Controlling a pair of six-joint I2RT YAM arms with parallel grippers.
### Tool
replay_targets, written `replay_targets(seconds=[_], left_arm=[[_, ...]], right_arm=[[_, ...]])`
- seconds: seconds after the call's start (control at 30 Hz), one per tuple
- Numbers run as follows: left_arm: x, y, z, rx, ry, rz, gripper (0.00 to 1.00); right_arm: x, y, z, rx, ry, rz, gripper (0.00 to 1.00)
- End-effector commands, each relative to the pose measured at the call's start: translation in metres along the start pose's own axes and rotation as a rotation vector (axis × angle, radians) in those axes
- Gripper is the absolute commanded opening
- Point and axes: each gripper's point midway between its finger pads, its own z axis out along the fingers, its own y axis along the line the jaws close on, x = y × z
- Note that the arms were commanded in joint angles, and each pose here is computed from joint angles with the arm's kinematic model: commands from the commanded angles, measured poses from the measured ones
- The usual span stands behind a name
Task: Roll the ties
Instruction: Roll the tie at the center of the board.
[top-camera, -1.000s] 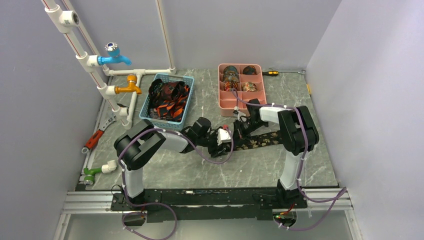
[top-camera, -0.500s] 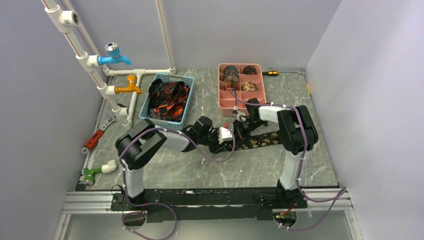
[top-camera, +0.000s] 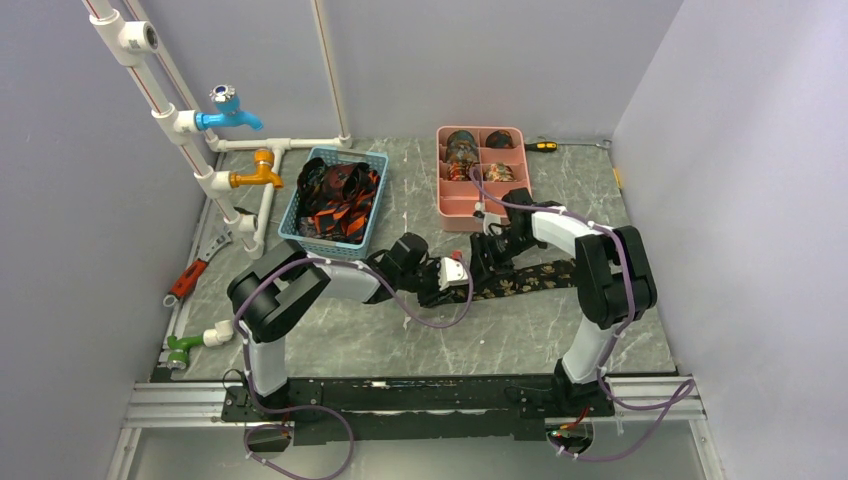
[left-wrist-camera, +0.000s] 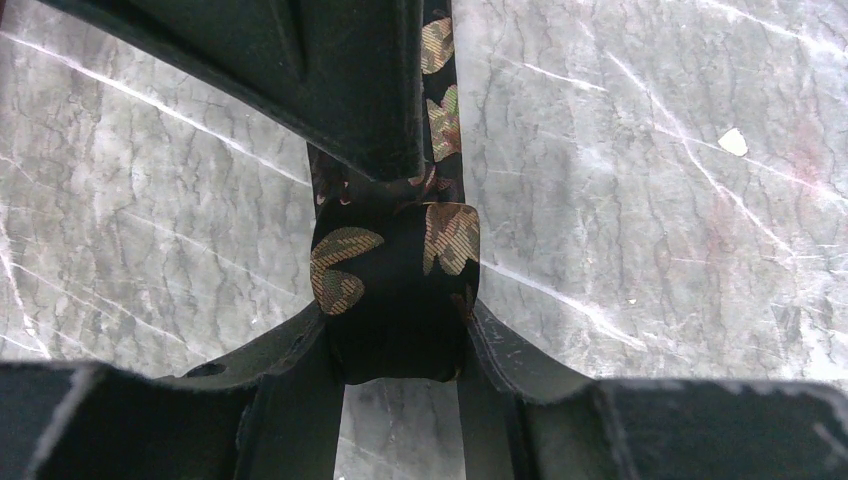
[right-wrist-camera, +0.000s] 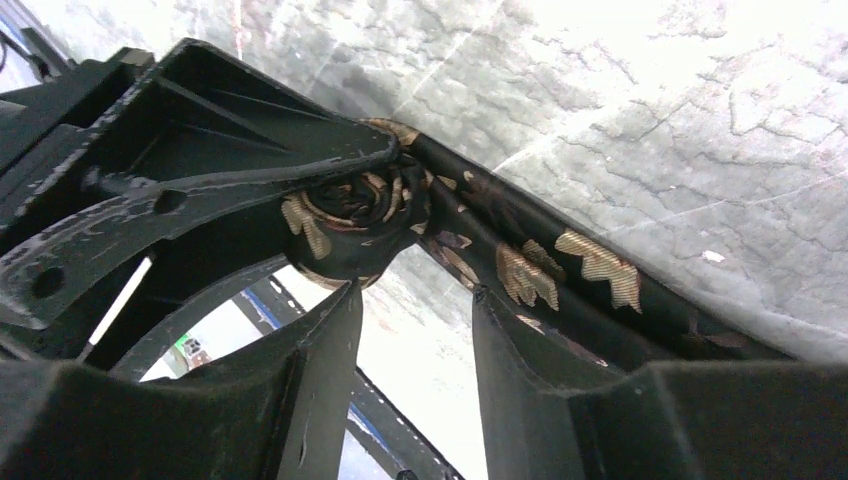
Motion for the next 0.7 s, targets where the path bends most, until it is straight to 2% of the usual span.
replay_targets(seconds=[0.0, 0.27, 0.43, 0.5, 0.57, 0.67], left_arm=[[0.078, -0.031, -0.011, 0.077, 0.269, -0.102, 0.09], [0.082, -0.031, -0.008, 0.084, 0.286, -0.103, 0.09], [0.081, -0.032, -0.008, 0.091, 0.281, -0.111, 0.11], [0.08, -0.032, -0.008, 0.092, 0.278, -0.117, 0.13], [0.076, -0.031, -0.008, 0.089, 0.265, -0.116, 0.21], [0.063, -0.029, -0.009, 0.087, 0.205, -0.107, 0.48]], right_arm=[[-0.005, 0.018, -0.008, -0.068, -0.041, -0.026, 0.48], [-0.009, 0.025, 0.008, -0.13, -0.026, 0.008, 0.48], [-0.01, 0.003, 0.026, -0.085, 0.002, 0.013, 0.29], [-0.013, 0.0, 0.029, -0.088, 0.013, 0.005, 0.16], [-0.014, -0.003, 0.031, -0.079, 0.009, 0.001, 0.0], [-0.011, -0.014, 0.033, -0.029, 0.016, -0.043, 0.0]])
